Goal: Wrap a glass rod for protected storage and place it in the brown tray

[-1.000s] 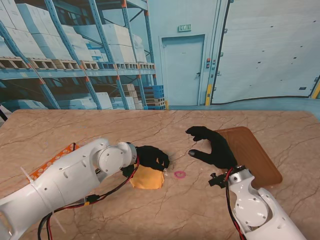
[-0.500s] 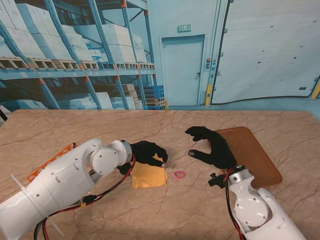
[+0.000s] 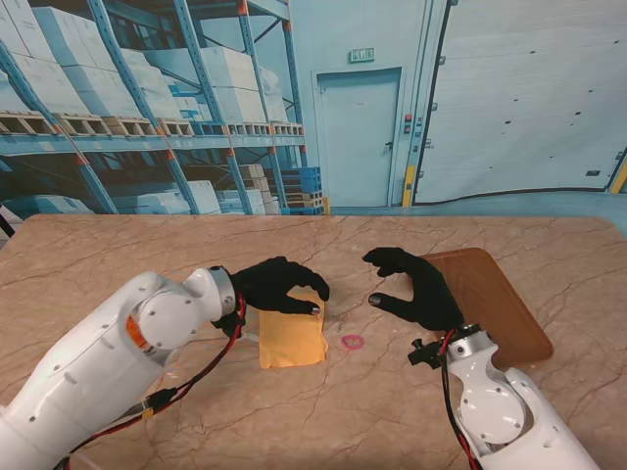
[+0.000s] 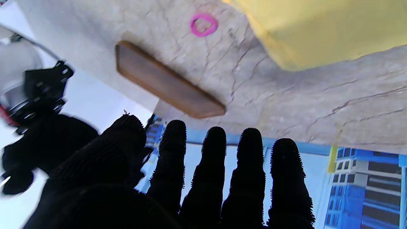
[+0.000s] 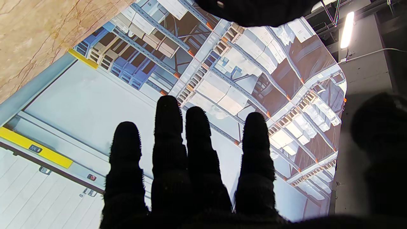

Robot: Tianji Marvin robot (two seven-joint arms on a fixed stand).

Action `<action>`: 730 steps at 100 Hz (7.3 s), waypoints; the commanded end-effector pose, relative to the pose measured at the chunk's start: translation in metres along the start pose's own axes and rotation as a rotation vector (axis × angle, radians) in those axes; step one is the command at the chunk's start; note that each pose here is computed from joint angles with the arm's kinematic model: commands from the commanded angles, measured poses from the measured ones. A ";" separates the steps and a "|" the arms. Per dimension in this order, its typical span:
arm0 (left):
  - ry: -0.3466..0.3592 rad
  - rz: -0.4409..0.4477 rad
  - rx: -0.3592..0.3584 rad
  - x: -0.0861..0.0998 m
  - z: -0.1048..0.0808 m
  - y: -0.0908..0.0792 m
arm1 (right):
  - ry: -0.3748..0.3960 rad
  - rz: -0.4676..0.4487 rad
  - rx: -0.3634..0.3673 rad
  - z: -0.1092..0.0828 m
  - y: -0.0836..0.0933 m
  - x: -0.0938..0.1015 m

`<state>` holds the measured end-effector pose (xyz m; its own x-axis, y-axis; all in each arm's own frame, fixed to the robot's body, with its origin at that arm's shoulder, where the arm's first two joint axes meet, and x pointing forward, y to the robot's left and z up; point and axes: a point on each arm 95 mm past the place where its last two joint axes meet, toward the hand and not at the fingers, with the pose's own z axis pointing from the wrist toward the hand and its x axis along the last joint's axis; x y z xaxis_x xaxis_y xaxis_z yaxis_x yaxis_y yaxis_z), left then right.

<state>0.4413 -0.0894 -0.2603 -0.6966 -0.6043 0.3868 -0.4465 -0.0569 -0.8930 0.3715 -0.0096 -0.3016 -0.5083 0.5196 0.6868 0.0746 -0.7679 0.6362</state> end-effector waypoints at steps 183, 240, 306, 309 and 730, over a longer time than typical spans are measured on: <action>-0.635 0.334 0.573 -0.083 -0.223 0.064 | 0.014 -0.006 0.074 0.008 -0.012 -0.002; -0.763 0.286 0.540 -0.109 -0.219 0.081 | 0.012 -0.006 0.077 0.009 -0.013 0.000; -0.818 0.255 0.519 -0.124 -0.205 0.092 | 0.006 -0.004 0.086 0.011 -0.013 0.000; -0.818 0.255 0.516 -0.124 -0.205 0.092 | 0.006 -0.004 0.086 0.011 -0.013 0.000; -0.380 0.222 0.101 -0.034 -0.034 0.016 | 0.008 0.005 0.052 0.007 -0.009 0.005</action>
<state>0.4372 -0.0371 -0.2780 -0.5046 -0.8597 0.0787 -0.2247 0.0428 -0.9735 0.3761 0.0001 -0.3022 -0.5115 0.5193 0.6847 0.1213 -0.7452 0.6557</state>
